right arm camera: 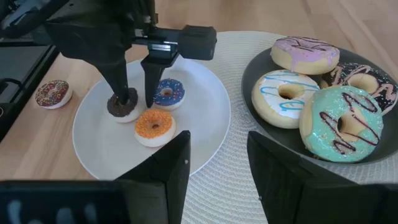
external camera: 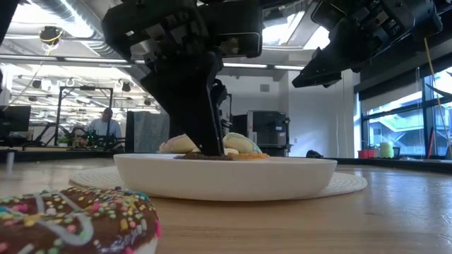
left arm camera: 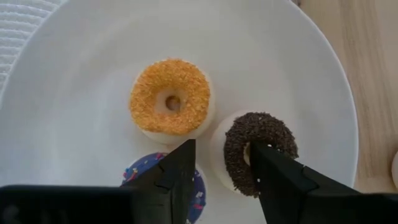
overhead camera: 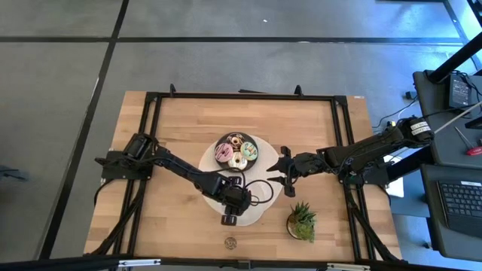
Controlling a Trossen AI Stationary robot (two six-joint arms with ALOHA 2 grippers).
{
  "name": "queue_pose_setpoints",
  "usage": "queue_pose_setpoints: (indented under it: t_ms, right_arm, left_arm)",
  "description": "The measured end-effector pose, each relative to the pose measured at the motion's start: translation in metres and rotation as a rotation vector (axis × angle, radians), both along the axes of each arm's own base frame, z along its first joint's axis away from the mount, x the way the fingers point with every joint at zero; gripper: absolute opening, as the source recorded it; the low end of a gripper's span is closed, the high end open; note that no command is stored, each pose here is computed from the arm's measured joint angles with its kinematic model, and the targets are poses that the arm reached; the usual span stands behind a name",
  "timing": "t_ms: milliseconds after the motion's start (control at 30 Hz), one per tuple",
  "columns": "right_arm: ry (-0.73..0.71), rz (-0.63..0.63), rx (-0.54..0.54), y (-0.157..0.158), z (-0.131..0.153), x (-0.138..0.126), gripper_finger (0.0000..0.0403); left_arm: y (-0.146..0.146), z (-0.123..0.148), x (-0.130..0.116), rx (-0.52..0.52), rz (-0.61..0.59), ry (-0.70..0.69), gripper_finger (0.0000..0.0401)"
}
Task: Pick & Place donuts
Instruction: Put the small dark brown donut on the white plate, then put the small light brown donut on the white plate
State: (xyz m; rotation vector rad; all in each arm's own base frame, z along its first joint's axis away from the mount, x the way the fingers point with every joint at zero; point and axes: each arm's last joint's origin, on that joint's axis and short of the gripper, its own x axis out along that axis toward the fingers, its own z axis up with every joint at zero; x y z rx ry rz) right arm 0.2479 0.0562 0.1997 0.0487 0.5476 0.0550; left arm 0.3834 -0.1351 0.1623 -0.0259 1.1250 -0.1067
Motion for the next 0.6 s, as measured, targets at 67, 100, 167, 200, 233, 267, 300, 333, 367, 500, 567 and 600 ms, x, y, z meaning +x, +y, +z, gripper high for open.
queue_pose_setpoints:
  t_ms: [67, 100, 167, 200, 233, 267, 300, 333, 367, 500, 567, 600]
  right_arm:
    - [0.000, 0.000, 0.000, 0.000, 0.000, 0.000, 0.0161]
    - [0.000, 0.000, 0.000, 0.000, 0.000, 0.000, 0.0161]
    - [0.000, 0.000, 0.000, 0.000, 0.000, 0.000, 0.0161]
    - [0.000, 0.000, 0.000, 0.000, 0.000, 0.000, 0.0161]
    - [0.000, 0.000, 0.000, 0.000, 0.000, 0.000, 0.0161]
    - [0.000, 0.000, 0.000, 0.000, 0.000, 0.000, 0.0161]
    - [0.000, 0.000, 0.000, 0.000, 0.000, 0.000, 0.0161]
    - [0.000, 0.000, 0.000, 0.000, 0.000, 0.000, 0.0161]
    - [0.000, 0.000, 0.000, 0.000, 0.000, 0.000, 0.0161]
    - [-0.001, 0.000, 0.000, 0.000, 0.000, 0.000, 0.0161]
    - [-0.001, 0.000, 0.000, 0.000, 0.000, 0.000, 0.0161]
    - [-0.001, 0.000, 0.000, 0.000, 0.000, 0.000, 0.0161]
  left_arm:
    - [0.000, 0.000, 0.000, 0.000, 0.000, 0.001, 0.0148]
    - [0.000, 0.000, 0.000, 0.000, 0.000, 0.000, 0.0148]
    - [0.000, 0.000, 0.000, 0.000, 0.000, 0.001, 0.0147]
    - [0.000, 0.001, 0.000, 0.000, 0.000, 0.000, 0.0146]
    - [0.000, 0.002, -0.001, 0.000, 0.000, -0.001, 0.0145]
    - [0.001, 0.004, -0.001, -0.003, 0.003, -0.008, 0.0144]
    - [0.002, 0.008, -0.001, -0.001, 0.008, -0.014, 0.0144]
    - [0.003, 0.010, -0.003, 0.005, 0.011, -0.011, 0.0144]
    - [0.003, 0.013, -0.003, 0.001, 0.011, -0.019, 0.0144]
    - [0.003, 0.028, -0.007, -0.019, 0.012, -0.054, 0.0147]
    - [-0.001, 0.038, -0.010, -0.050, 0.034, -0.077, 0.0148]
    - [-0.003, 0.041, -0.011, -0.068, 0.047, -0.087, 0.0148]
